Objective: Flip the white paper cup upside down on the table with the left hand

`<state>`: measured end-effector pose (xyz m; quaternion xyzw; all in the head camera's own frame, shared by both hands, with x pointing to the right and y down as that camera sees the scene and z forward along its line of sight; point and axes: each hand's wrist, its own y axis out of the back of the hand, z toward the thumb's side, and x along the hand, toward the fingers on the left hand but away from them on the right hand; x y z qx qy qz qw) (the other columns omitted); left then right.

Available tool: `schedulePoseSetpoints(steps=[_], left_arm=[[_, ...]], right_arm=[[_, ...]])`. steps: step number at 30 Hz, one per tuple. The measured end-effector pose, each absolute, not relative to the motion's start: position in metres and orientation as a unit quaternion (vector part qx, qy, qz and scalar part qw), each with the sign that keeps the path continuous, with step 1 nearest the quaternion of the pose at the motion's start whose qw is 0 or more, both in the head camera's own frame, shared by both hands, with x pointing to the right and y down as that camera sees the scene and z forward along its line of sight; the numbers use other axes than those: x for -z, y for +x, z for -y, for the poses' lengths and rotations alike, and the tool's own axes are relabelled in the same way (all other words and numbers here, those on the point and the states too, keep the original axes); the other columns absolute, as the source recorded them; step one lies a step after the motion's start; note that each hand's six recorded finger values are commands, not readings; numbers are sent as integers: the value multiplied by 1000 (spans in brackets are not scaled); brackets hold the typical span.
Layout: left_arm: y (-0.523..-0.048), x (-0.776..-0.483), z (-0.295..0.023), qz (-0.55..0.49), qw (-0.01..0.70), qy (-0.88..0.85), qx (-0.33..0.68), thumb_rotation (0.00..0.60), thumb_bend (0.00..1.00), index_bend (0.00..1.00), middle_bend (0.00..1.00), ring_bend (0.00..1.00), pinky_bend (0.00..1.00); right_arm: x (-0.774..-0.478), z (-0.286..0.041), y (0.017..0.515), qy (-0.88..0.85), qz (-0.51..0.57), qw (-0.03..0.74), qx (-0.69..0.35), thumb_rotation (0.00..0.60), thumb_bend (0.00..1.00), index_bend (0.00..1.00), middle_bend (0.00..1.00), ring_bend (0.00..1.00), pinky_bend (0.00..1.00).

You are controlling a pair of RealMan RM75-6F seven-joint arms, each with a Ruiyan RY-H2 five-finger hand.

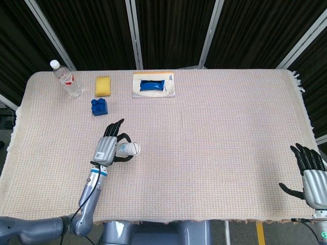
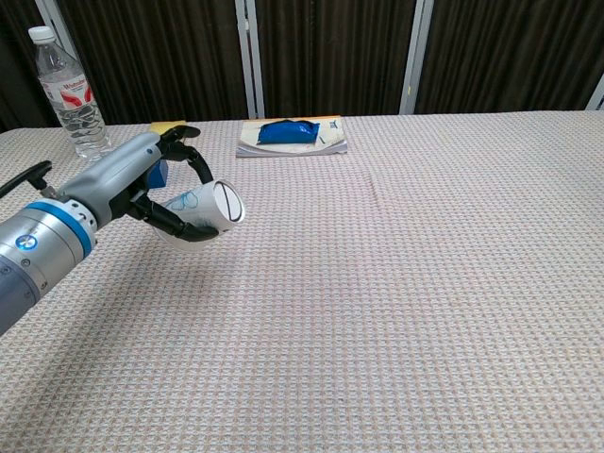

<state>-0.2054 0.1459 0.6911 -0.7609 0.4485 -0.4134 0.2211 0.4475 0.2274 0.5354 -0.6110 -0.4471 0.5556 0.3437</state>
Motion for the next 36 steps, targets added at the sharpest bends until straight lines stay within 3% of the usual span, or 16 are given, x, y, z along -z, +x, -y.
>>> schedulePoseSetpoints(steps=[8, 17, 20, 22, 24, 26, 36], left_arm=[[-219, -725, -168, -439, 165, -784, 406, 600, 79, 461, 0, 0, 0], [-239, -734, -175, -436, 156, -780, 421, 600, 78, 412, 0, 0, 0], [-249, -734, -177, -438, 150, -777, 426, 600, 77, 349, 0, 0, 0], [-255, -734, -179, -440, 146, -776, 427, 600, 77, 238, 0, 0, 0], [-261, -733, -180, -442, 144, -775, 428, 600, 77, 66, 0, 0, 0], [-268, -732, -181, -443, 145, -775, 428, 600, 76, 1, 0, 0, 0], [-293, -711, -180, -446, 192, -768, 418, 600, 77, 0, 0, 0, 0]], right_arm=[[-535, -227, 448, -613, 448, 340, -554, 600, 0, 0, 0, 0, 0], [-536, -228, 446, -618, 445, 338, -552, 600, 0, 0, 0, 0, 0], [-536, -228, 445, -619, 445, 338, -552, 600, 0, 0, 0, 0, 0], [-536, -228, 445, -619, 444, 338, -552, 600, 0, 0, 0, 0, 0], [-536, -228, 445, -619, 444, 338, -553, 600, 0, 0, 0, 0, 0], [-536, -228, 445, -618, 445, 339, -553, 600, 0, 0, 0, 0, 0], [-539, -228, 445, -613, 439, 344, -559, 600, 0, 0, 0, 0, 0]])
